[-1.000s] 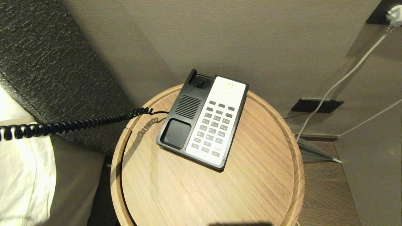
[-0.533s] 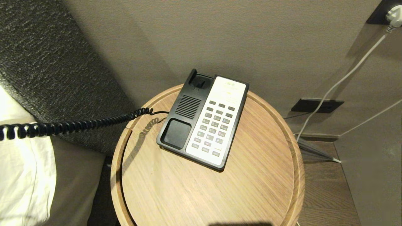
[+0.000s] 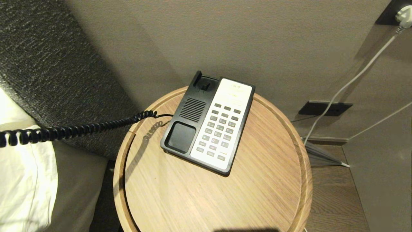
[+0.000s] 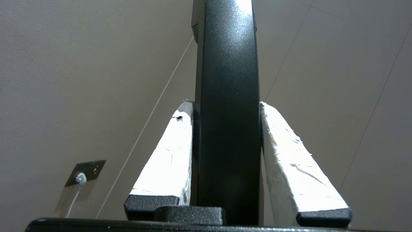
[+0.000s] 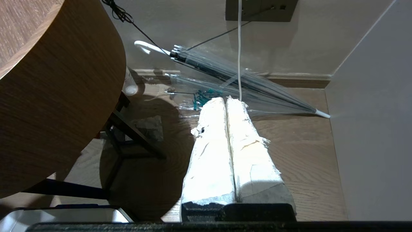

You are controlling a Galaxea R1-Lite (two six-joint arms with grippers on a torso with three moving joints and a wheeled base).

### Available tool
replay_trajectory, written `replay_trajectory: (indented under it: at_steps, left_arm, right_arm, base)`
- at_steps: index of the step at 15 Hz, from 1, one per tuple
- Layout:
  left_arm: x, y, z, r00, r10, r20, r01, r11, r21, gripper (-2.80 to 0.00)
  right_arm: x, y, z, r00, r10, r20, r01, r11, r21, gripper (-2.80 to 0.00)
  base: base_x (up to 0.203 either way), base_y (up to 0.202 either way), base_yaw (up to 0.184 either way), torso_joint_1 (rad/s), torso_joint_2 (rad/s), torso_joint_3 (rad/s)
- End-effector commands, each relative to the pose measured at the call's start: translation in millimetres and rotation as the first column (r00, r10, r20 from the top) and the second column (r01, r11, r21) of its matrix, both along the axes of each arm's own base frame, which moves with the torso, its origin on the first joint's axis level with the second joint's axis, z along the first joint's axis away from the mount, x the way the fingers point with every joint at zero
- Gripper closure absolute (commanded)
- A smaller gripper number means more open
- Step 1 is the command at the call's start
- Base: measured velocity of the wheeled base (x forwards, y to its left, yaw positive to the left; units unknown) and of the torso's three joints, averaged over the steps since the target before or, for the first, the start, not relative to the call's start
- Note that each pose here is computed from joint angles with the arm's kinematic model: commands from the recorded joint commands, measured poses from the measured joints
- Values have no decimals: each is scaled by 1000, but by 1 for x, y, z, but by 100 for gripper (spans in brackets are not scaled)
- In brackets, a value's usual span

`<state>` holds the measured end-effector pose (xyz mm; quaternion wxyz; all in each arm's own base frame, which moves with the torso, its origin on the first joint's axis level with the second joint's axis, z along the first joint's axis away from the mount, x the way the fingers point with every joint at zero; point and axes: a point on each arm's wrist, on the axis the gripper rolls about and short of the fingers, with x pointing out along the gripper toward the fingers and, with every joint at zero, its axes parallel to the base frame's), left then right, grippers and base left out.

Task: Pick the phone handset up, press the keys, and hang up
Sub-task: Dial the number

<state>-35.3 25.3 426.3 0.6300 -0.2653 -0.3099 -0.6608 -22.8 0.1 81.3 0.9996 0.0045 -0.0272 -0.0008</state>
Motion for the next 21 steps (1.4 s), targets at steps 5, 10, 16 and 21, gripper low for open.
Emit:
replay_trajectory:
  at_steps: [5, 10, 16, 21]
  left_arm:
    - [28, -30, 5, 986, 20, -165, -18, 1000, 11, 0]
    - [43, -45, 5, 960, 50, -275, -52, 999, 0, 0]
    - [42, -43, 1, 962, 106, -252, -109, 994, 5, 0]
    - [43, -43, 0, 956, 111, -271, -115, 993, -1, 0]
  right_arm:
    - [2, 0, -6, 1000, 4, -25, -4, 1000, -25, 0]
    - [-16, 2, 37, 993, 95, 76, -95, 995, -9, 0]
    - [-63, 8, 145, 929, 368, 32, -370, 924, 94, 0]
    - [93, 11, 187, 768, 521, -373, -446, 853, 272, 0]
  base:
    - [0, 0, 0, 0, 0, 0]
    - [0, 0, 0, 0, 0, 0]
    - [0, 0, 0, 0, 0, 0]
    - [0, 0, 0, 0, 0, 0]
